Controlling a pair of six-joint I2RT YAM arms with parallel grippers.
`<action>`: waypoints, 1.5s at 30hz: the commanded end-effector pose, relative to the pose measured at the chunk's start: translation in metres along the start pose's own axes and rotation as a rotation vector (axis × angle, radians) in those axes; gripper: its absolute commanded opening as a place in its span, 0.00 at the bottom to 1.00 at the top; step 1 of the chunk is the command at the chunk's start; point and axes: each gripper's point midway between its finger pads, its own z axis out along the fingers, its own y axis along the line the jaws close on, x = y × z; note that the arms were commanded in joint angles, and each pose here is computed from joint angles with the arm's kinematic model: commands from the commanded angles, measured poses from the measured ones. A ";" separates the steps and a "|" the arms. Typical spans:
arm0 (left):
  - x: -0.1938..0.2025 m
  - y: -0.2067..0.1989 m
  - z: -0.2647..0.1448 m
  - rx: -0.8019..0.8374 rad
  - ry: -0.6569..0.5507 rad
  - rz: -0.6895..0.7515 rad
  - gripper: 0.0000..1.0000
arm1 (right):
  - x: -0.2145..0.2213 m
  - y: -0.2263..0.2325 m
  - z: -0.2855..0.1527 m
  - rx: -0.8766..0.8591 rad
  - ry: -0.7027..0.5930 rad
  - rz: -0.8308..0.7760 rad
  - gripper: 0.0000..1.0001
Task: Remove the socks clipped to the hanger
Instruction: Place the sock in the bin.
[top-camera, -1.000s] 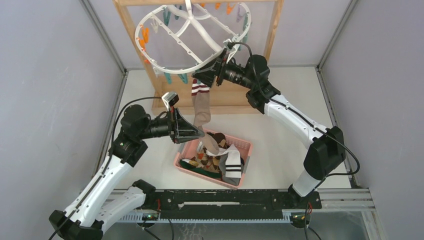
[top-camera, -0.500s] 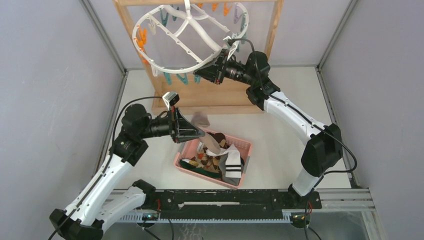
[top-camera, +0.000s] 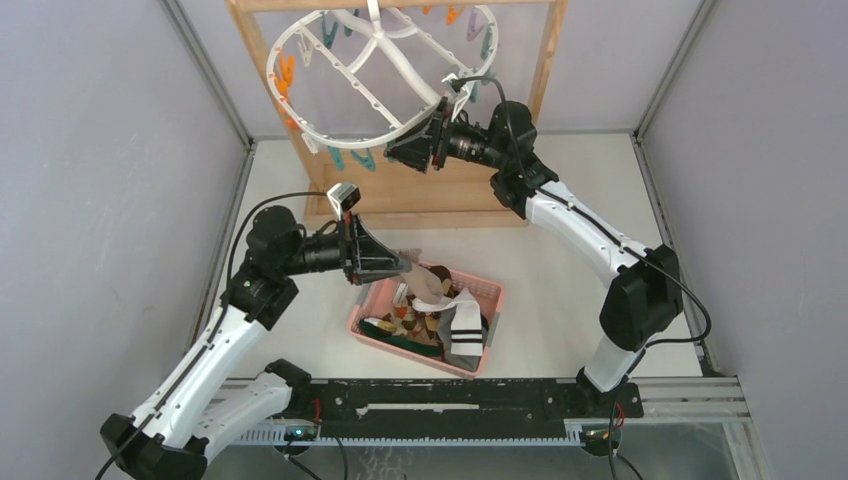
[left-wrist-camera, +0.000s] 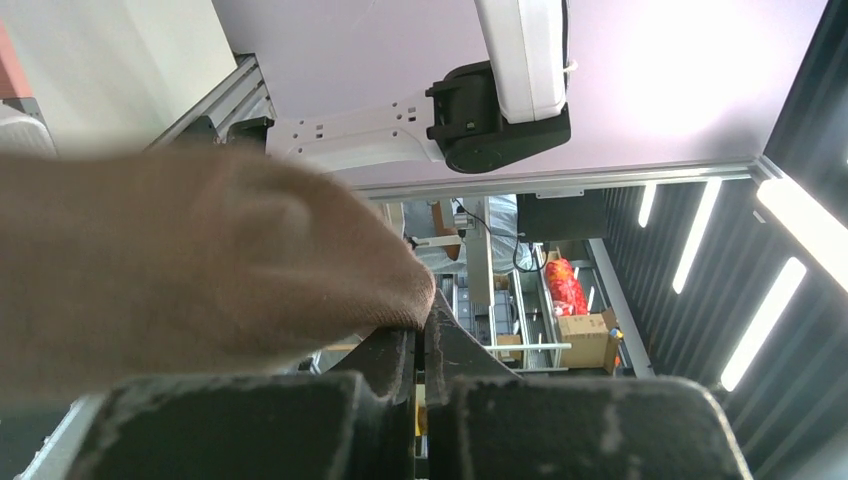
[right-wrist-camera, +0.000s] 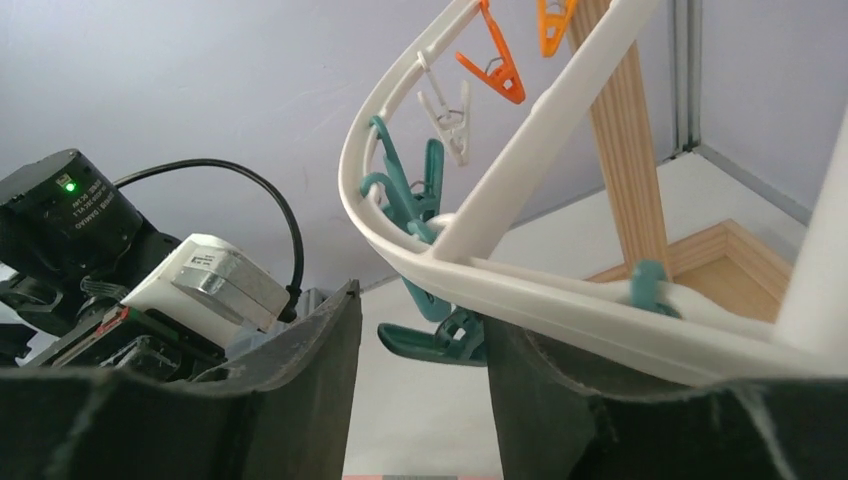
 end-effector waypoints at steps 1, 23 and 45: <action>-0.005 -0.028 -0.003 0.054 -0.025 0.111 0.00 | -0.036 0.020 -0.011 -0.005 -0.064 -0.069 0.58; -0.016 0.049 0.012 -0.103 -0.104 0.125 0.00 | 0.008 0.037 -0.134 0.329 0.087 0.057 0.88; -0.007 0.256 -0.015 -0.705 -0.065 0.048 0.30 | 0.060 0.104 -0.194 0.395 0.256 0.190 0.89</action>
